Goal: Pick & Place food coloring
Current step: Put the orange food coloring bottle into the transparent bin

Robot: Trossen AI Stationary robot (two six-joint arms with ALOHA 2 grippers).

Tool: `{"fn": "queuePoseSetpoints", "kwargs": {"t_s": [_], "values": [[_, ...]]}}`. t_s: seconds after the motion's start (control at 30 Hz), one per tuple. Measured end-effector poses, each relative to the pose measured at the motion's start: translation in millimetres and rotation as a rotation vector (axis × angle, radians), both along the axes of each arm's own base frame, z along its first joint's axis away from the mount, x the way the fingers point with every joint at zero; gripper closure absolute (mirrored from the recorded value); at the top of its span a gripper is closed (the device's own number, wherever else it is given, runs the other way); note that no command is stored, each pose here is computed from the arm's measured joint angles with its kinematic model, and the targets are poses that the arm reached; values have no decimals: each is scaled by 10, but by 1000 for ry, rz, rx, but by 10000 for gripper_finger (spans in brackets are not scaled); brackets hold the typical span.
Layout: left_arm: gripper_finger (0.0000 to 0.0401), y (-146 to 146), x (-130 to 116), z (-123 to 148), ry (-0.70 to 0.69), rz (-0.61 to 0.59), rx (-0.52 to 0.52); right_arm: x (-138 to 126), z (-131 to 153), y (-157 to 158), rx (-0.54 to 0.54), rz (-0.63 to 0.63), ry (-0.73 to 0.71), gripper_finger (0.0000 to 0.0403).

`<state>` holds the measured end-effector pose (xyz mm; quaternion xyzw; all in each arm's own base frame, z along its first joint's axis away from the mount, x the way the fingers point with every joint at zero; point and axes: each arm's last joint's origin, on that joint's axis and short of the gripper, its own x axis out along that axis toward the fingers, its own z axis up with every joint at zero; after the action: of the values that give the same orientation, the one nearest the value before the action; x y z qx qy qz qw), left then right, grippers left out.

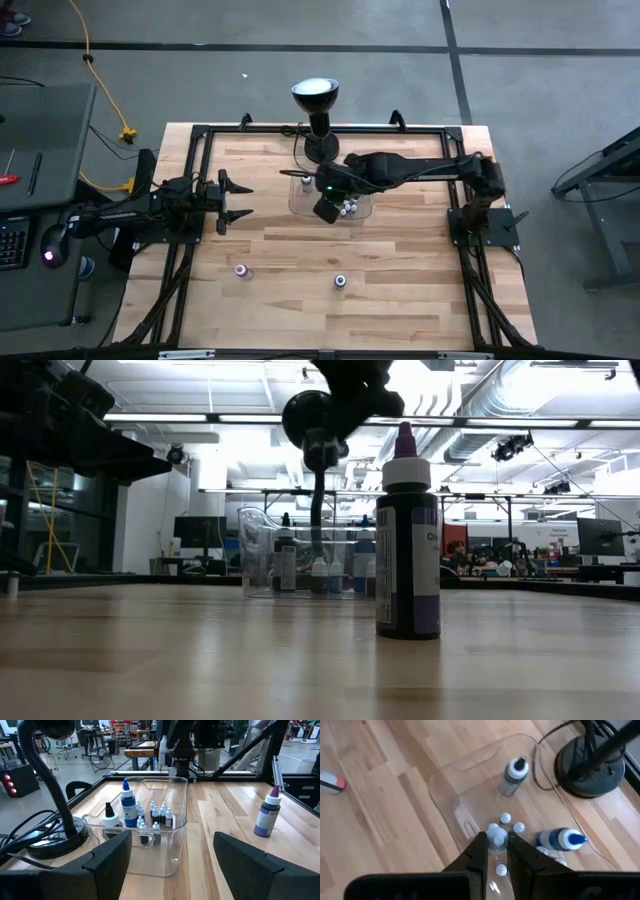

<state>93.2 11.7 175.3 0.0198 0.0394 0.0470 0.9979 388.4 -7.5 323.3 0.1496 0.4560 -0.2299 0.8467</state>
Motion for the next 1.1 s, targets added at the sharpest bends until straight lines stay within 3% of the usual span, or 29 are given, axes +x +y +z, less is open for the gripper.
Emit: {"fn": "queuePoseSetpoints", "kwargs": {"t_s": [0.37,1.1], "values": [[123,0,0,0,0,0,0,-210,-698,-196,57,-93,-30,357],[123,0,0,0,0,1,0,-31,-1296,-340,100,-159,96,355]]}}
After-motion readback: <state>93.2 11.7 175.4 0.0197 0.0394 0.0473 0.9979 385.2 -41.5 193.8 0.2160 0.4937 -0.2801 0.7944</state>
